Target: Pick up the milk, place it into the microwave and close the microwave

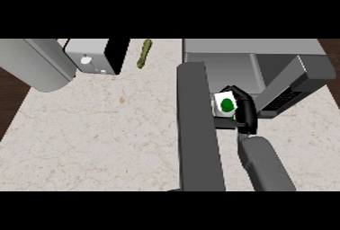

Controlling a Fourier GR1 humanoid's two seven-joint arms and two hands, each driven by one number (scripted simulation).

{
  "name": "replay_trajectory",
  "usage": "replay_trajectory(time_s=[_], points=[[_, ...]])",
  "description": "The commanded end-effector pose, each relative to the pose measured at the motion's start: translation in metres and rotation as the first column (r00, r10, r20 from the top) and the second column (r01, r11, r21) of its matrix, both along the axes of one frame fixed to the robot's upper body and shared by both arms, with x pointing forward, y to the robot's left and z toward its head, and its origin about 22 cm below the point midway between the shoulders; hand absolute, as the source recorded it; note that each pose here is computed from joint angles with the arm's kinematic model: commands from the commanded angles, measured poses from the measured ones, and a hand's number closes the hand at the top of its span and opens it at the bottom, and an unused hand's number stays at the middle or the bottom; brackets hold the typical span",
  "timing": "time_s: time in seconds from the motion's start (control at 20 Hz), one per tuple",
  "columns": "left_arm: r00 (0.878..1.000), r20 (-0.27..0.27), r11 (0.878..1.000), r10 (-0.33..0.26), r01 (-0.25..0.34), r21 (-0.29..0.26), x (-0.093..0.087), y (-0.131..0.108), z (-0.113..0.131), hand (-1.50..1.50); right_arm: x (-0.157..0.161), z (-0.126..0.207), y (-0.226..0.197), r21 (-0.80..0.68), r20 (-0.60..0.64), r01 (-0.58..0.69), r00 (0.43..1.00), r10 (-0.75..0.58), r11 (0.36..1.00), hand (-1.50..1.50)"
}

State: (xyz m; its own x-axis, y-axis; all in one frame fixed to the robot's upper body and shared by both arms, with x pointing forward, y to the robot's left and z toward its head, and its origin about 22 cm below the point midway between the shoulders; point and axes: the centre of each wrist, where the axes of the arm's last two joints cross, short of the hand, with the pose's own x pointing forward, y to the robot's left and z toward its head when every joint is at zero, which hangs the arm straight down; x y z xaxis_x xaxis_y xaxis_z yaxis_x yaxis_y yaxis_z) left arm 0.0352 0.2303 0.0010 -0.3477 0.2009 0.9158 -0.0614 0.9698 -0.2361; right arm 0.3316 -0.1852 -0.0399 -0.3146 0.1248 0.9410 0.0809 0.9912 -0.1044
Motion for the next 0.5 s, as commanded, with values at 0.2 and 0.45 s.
replay_trajectory(time_s=[0.2, 0.45], points=[[1.000, 0.001, 1.000, 0.004, -0.005, 0.003, 0.000, 0.013, 0.006, -1.50, 0.052, 0.008, -0.008, 0.008, -0.053, 0.060, 0.997, -0.059, 0.998, 1.50], [1.000, -0.008, 1.000, -0.022, 0.022, 0.003, 0.010, 0.014, -0.001, -1.50, 0.054, -0.005, -0.003, -0.122, -0.062, 0.112, 0.991, -0.120, 0.986, 1.50]])
